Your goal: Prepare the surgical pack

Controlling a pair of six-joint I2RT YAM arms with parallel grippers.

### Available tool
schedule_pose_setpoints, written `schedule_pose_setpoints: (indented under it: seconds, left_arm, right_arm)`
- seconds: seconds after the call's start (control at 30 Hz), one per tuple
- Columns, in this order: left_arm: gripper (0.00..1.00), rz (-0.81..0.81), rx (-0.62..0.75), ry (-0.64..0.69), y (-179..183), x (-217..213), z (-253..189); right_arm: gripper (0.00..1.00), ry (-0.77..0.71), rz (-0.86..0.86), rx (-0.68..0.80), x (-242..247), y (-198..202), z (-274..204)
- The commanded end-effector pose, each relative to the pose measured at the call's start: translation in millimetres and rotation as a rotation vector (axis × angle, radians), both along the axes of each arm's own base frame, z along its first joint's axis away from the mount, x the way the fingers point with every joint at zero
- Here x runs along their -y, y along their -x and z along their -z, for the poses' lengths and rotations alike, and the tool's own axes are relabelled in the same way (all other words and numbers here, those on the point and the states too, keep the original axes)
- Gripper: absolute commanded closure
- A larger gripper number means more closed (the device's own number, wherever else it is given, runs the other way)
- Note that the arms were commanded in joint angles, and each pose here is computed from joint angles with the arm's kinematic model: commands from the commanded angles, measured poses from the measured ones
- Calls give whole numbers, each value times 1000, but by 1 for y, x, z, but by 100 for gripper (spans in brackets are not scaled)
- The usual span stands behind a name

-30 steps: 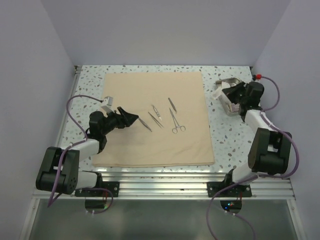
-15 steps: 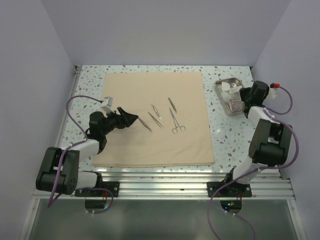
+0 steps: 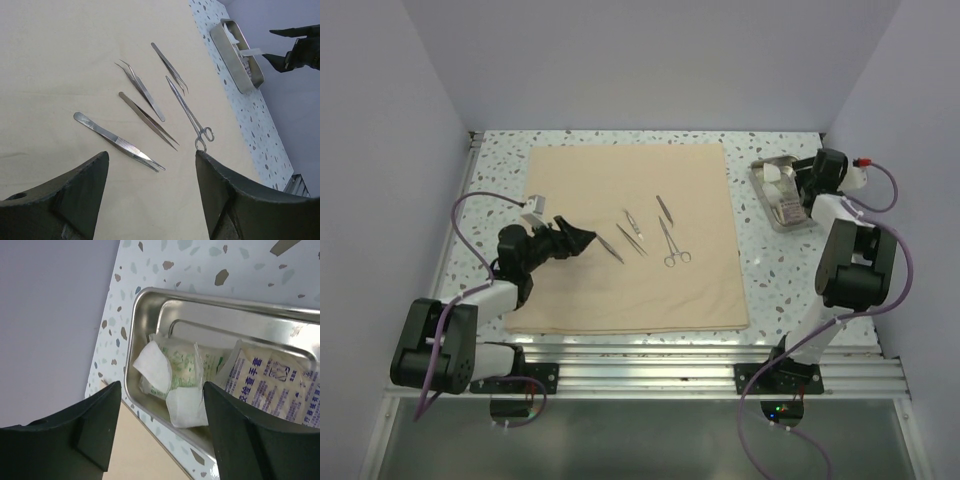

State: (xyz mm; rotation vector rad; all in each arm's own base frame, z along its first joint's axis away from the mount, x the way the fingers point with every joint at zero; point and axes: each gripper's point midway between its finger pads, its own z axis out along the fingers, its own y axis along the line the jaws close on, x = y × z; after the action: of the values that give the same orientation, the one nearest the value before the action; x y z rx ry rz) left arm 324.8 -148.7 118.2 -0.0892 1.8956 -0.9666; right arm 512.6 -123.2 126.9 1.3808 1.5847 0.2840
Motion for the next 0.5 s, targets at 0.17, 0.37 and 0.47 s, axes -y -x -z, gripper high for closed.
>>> schedule_pose_setpoints:
  seconds: [0.17,0.37,0.47]
  left_arm:
    - [26,-6,52,-43,-2,-1,-7]
    - [26,-68,12,-104,-7,-10,2]
    - [26,-100,-6,-114,-10,-13,1]
  right_arm:
    - [35,196,-412,17,-79,20,-51]
    - [37,314,-825,-100,-179,50,-29]
    - [36,379,-918,-81,-207,67,-31]
